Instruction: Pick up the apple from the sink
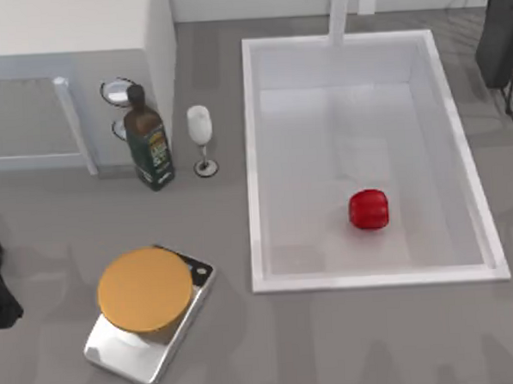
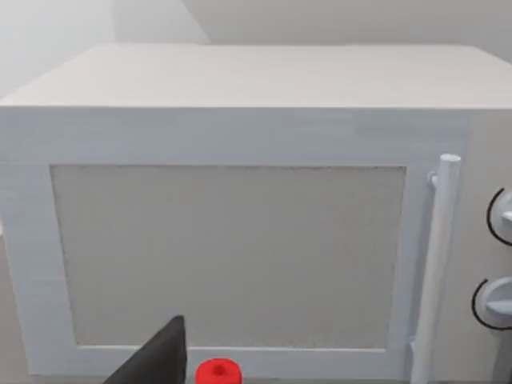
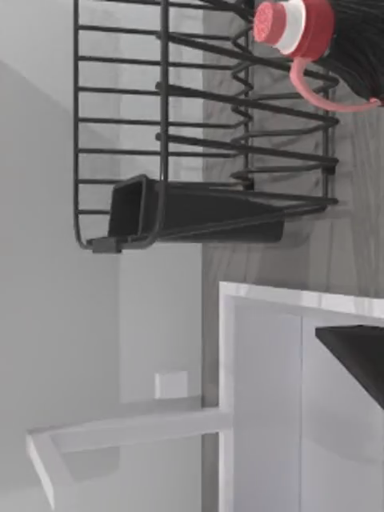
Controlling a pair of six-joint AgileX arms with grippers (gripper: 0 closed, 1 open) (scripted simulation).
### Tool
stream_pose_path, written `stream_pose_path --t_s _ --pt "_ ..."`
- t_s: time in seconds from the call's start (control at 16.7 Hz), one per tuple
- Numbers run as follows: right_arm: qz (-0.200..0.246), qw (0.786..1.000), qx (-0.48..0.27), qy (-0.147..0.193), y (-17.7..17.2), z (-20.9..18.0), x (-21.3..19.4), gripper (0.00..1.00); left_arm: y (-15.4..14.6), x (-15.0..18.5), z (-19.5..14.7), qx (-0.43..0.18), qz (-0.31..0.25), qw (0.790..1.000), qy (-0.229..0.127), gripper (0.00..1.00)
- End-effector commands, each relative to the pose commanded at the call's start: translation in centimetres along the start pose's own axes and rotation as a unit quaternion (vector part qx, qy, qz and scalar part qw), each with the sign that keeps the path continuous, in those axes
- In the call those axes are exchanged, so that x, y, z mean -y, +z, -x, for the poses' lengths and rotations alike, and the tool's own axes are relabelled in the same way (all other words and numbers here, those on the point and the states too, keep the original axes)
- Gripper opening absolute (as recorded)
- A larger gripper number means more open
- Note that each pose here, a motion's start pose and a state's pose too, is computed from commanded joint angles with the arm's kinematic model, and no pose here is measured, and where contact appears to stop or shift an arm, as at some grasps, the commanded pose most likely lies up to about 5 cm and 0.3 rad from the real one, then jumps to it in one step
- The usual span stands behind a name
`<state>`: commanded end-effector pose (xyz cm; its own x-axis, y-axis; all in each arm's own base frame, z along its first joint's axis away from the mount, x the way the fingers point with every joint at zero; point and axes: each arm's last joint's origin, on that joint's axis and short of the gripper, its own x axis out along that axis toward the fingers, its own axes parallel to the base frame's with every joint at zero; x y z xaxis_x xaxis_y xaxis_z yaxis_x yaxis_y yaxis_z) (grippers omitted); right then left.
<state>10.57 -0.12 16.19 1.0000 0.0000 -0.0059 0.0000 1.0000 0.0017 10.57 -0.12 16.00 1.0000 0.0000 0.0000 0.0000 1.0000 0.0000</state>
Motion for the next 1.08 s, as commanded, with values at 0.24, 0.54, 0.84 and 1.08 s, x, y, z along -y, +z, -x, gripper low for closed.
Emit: stream_pose_path --t_s 0.24,0.54,0.84,1.08 --pt "-0.012 0.999 -0.044 0.001 2.5 -0.3 -0.1 1.0 0.0 0.0 0.0 0.0 0.0 1.0 0.0 1.0" --pt "-0.04 0.985 -0.167 0.009 7.9 -2.9 -0.6 1.0 0.0 0.0 0.0 0.0 0.0 1.0 0.0 1.0" --pt "-0.064 0.942 -0.329 0.016 12.5 -9.6 -2.3 1.0 0.0 0.0 0.0 0.0 0.0 1.0 0.0 1.0" --pt "-0.068 0.885 -0.46 0.017 13.0 -17.2 -5.4 1.0 0.0 0.0 0.0 0.0 0.0 1.0 0.0 1.0"
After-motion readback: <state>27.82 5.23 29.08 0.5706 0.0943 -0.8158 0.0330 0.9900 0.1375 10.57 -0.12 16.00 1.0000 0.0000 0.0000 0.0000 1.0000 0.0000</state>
